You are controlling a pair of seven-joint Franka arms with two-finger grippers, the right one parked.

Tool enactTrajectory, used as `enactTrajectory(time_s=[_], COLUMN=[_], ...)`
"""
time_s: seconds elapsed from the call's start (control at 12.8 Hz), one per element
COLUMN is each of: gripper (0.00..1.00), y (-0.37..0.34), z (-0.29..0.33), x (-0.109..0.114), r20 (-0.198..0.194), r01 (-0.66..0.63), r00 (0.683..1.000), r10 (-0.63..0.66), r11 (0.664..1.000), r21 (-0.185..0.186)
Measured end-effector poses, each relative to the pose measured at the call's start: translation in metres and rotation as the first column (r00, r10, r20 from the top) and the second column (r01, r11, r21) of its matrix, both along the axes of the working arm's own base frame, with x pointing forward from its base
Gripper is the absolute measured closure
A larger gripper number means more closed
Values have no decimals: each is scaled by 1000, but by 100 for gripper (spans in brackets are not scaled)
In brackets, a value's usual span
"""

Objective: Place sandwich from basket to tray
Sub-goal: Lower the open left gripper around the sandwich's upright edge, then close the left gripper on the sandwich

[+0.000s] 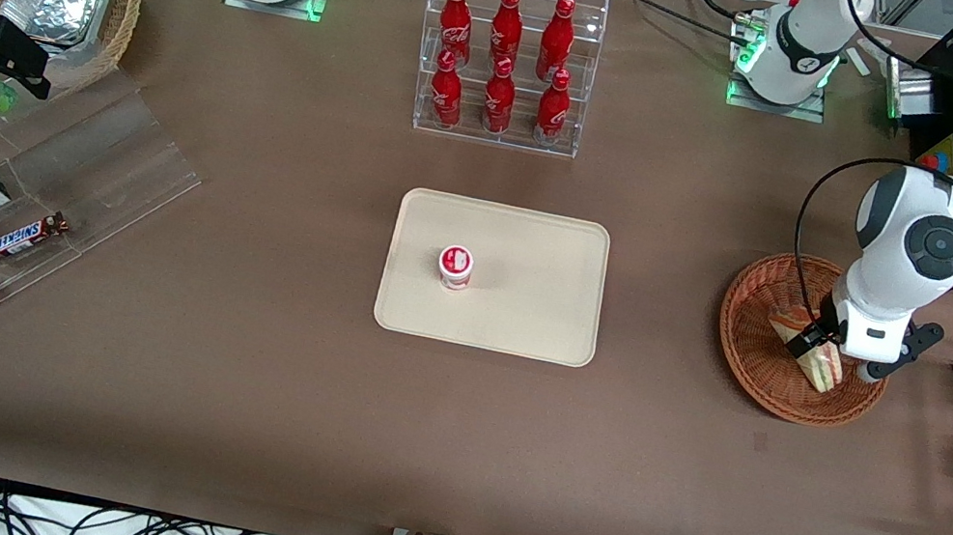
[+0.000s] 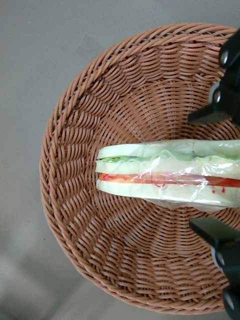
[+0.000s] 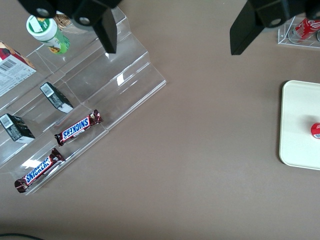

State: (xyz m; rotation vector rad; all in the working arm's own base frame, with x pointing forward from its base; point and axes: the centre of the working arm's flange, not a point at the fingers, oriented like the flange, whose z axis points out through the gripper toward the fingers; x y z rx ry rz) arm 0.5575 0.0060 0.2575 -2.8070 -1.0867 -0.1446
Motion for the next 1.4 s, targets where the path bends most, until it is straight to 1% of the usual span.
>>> enactTrajectory(time_s=[0.08, 0.16, 0.23, 0.54, 0.62, 0.7, 0.86, 1.01, 1.17, 1.32, 1.4], gripper=[32, 33, 39, 44, 49, 49, 54, 56, 56, 51, 42], y=[0, 0, 0, -8, -15, -22, -36, -40, -39, -39, -39], z=[0, 0, 0, 2, 5, 9, 21, 33, 36, 34, 34], x=[0, 0, 0, 1, 2, 4, 9, 13, 12, 12, 12], r20=[0, 0, 0, -3, -17, -37, -74, -71, -77, -81, -78], r01=[0, -1, -1, 11, 21, 30, 45, 49, 48, 47, 47], r00=[1000, 1000, 1000, 1000, 1000, 999, 996, 996, 996, 996, 996], r10=[0, 1, 1, -11, -21, -30, -45, -48, -46, -46, -45], r11=[1000, 1000, 1000, 1000, 1000, 1000, 999, 999, 999, 999, 999], r21=[0, 0, 0, -2, -1, 3, 10, 13, 16, 16, 16])
